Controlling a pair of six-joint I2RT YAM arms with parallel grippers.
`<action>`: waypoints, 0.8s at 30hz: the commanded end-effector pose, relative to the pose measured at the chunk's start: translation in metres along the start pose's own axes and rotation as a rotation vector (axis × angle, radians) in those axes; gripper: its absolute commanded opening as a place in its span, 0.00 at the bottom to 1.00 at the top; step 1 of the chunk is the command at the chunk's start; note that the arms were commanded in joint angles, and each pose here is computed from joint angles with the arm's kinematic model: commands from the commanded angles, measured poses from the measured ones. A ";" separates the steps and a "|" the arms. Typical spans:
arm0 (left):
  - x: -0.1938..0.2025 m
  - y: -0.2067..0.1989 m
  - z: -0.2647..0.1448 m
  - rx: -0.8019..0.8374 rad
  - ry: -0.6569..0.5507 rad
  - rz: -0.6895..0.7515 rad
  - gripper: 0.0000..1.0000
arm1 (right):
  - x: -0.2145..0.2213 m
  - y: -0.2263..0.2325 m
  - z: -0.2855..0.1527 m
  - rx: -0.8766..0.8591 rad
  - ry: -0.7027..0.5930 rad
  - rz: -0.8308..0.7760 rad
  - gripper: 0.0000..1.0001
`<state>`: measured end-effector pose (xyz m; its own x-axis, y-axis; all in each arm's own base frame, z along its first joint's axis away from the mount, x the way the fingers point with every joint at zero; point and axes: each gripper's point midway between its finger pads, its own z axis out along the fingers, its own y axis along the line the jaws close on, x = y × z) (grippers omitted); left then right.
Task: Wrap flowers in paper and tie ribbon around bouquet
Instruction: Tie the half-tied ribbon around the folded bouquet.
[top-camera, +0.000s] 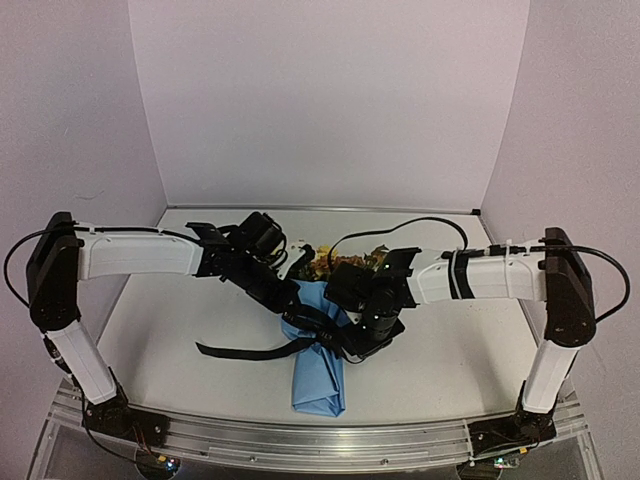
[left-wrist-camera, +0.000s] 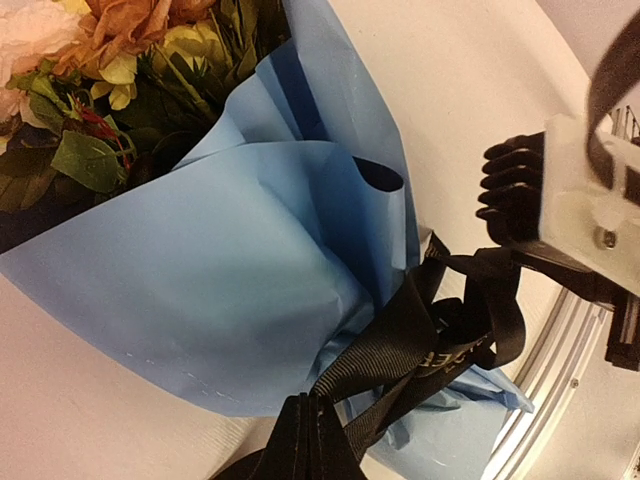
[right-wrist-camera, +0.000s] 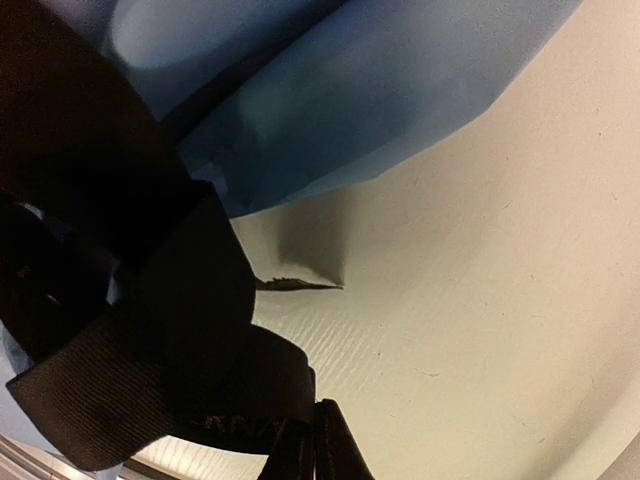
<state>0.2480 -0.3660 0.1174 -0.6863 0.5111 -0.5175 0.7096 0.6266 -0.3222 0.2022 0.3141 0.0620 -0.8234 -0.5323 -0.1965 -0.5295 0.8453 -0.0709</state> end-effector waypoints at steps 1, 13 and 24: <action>-0.019 -0.008 -0.014 0.027 -0.097 -0.010 0.01 | -0.008 -0.005 -0.013 0.001 -0.045 0.027 0.00; -0.041 -0.021 0.012 0.081 -0.088 -0.014 0.04 | -0.012 -0.004 -0.015 -0.001 -0.054 0.030 0.00; -0.025 -0.044 -0.007 0.187 -0.025 0.133 0.03 | -0.014 -0.015 -0.020 0.014 -0.073 0.033 0.00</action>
<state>0.2425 -0.4028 0.1146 -0.6673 0.5301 -0.5231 0.7429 0.5228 -0.4180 0.2070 0.3106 0.0621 -0.8296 -0.5206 -0.2018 -0.5164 0.8528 -0.0771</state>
